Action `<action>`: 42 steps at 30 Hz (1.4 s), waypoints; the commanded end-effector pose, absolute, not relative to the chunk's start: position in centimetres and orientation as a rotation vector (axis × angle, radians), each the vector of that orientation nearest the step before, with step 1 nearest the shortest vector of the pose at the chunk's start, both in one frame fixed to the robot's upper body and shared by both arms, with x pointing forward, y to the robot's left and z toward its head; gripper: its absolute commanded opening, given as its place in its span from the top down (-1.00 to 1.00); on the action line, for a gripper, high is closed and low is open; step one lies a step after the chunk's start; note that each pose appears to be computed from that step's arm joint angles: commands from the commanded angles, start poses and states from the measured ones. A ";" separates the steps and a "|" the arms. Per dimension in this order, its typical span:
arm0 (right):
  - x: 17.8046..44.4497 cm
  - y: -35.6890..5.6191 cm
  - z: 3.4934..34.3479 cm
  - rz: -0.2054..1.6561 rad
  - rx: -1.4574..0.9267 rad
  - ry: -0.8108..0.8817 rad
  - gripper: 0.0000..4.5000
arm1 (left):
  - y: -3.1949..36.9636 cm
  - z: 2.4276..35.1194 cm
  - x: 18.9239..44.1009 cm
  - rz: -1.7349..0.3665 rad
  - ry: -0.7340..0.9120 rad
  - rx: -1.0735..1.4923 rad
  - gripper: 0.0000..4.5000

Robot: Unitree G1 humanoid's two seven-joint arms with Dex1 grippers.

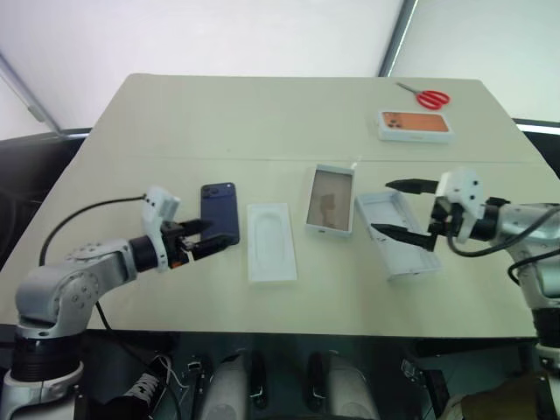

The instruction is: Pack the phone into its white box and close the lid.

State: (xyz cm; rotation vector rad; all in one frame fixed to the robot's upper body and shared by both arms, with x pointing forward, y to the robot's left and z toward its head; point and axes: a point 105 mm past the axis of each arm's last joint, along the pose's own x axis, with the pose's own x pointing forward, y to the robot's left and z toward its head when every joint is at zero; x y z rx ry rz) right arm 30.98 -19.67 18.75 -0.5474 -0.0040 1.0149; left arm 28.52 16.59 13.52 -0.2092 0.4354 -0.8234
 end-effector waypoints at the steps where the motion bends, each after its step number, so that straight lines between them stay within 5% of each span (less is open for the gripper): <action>1: 31.2 -18.2 19.9 1.035 -0.584 -0.073 -1.00 | 15.8 12.8 26.9 -0.873 0.533 -0.278 -0.99; 10: 30.0 -14.7 17.4 1.231 -0.676 -0.050 -1.00 | 12.9 10.4 26.9 -0.877 0.657 -0.542 -0.99; 29: 30.9 -13.4 16.7 1.206 -0.709 -0.086 -1.00 | 9.7 8.9 27.4 -0.908 0.741 -0.803 -0.99; 38: 31.1 -13.7 16.7 1.184 -0.721 -0.086 -1.00 | 10.5 8.6 27.7 -0.883 0.746 -0.839 0.94; 42: 31.2 -13.5 16.8 1.180 -0.713 -0.091 -1.00 | 11.0 8.6 27.9 -0.866 0.720 -0.837 0.97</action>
